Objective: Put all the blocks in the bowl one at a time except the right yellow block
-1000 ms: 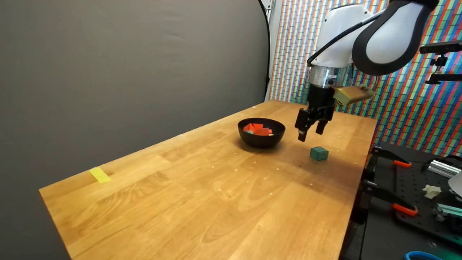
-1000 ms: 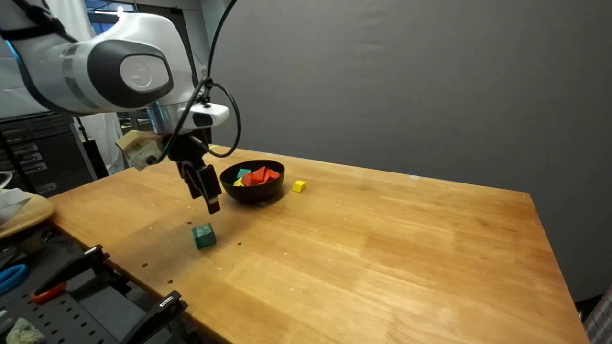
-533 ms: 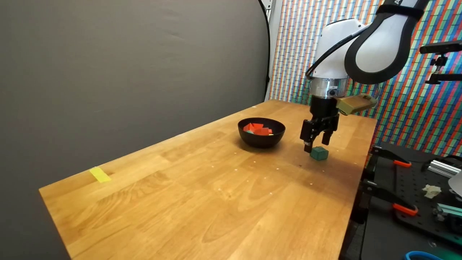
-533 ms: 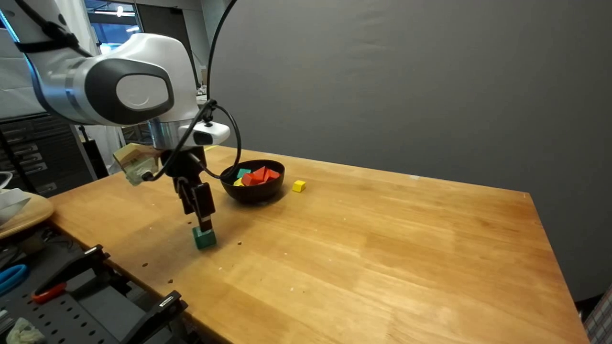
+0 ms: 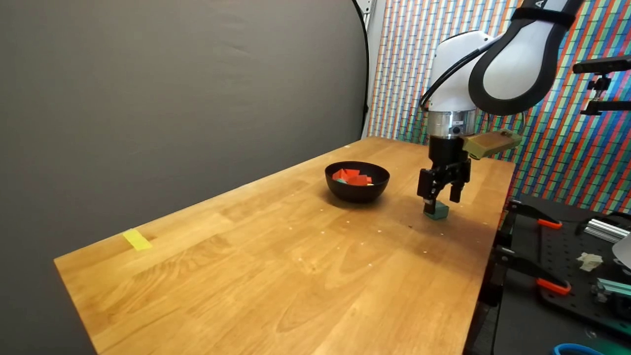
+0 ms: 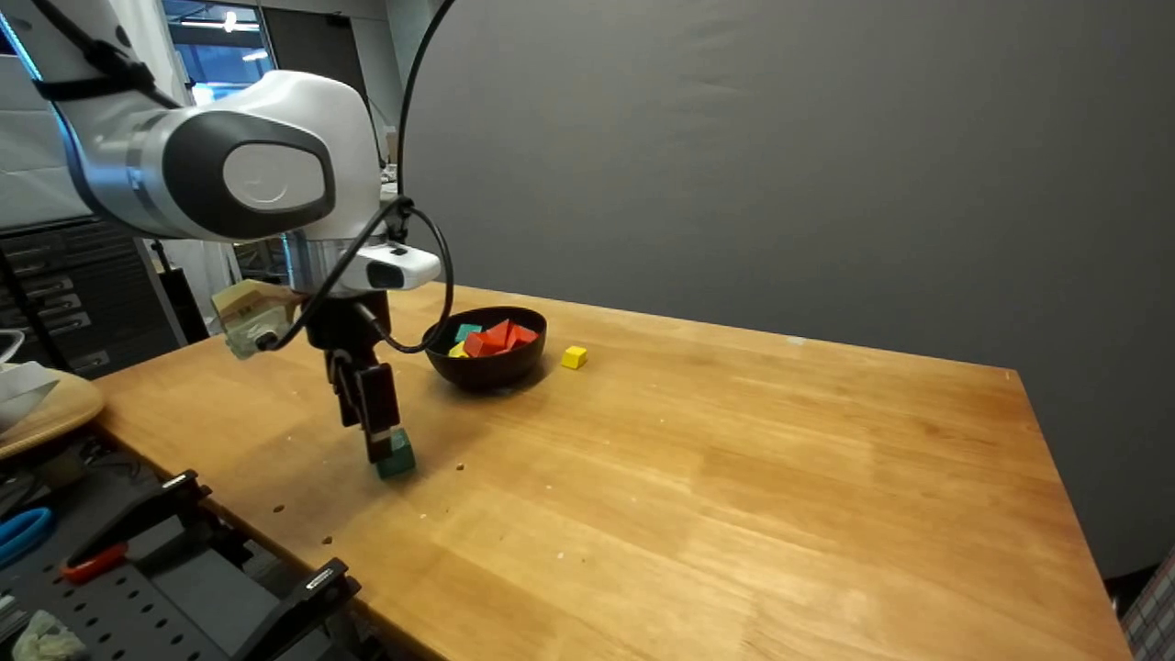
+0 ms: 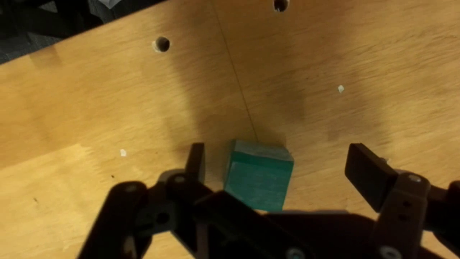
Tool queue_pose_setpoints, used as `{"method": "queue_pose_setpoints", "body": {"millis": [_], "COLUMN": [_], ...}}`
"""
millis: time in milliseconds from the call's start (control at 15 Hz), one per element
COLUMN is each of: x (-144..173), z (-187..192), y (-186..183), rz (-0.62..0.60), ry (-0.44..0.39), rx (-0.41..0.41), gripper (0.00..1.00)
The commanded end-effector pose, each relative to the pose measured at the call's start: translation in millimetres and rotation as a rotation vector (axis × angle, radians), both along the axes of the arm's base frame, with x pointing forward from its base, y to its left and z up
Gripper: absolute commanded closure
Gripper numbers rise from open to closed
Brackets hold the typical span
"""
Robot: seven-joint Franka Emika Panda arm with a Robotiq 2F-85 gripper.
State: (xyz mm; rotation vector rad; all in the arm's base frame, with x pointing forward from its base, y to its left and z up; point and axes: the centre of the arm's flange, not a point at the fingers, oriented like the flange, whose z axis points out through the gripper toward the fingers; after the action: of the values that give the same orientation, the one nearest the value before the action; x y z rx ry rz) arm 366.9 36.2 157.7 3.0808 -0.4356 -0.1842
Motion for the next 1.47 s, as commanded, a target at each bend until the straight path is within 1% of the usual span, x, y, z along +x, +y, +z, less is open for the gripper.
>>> {"method": "queue_pose_setpoints", "body": {"millis": [0, 133, 267, 333, 467, 533, 600, 800, 933, 1067, 1200, 1267, 1400], "x": [-9.1, -1.9, 2.4, 2.9, 2.6, 2.4, 2.9, 1.2, -5.8, -10.6, -3.3, 2.7, 33.0], "z": [2.1, -3.8, -7.6, -9.0, -9.8, -8.5, -5.6, 6.3, 32.4, 65.9, 92.3, 103.7, 124.7], "y": [-7.7, -14.4, -18.3, -19.9, -23.1, -23.3, -22.8, -18.5, -9.2, 6.4, 17.5, 21.9, 32.7], "rz": [-0.048, -0.065, -0.09, -0.104, -0.133, -0.151, -0.157, -0.153, -0.134, -0.128, -0.12, -0.109, -0.07], "ry": [0.005, -0.002, 0.008, 0.015, 0.021, 0.022, 0.015, 0.003, -0.003, -0.04, -0.098, -0.124, -0.158], "rx": [0.009, 0.019, 0.029, 0.031, 0.039, 0.037, 0.036, 0.029, -0.01, -0.108, -0.213, -0.248, -0.317], "gripper": [0.27, 0.3, 0.45, 0.55, 0.7, 0.77, 0.8, 0.8, 0.8, 0.8, 0.8, 0.8, 0.8]}}
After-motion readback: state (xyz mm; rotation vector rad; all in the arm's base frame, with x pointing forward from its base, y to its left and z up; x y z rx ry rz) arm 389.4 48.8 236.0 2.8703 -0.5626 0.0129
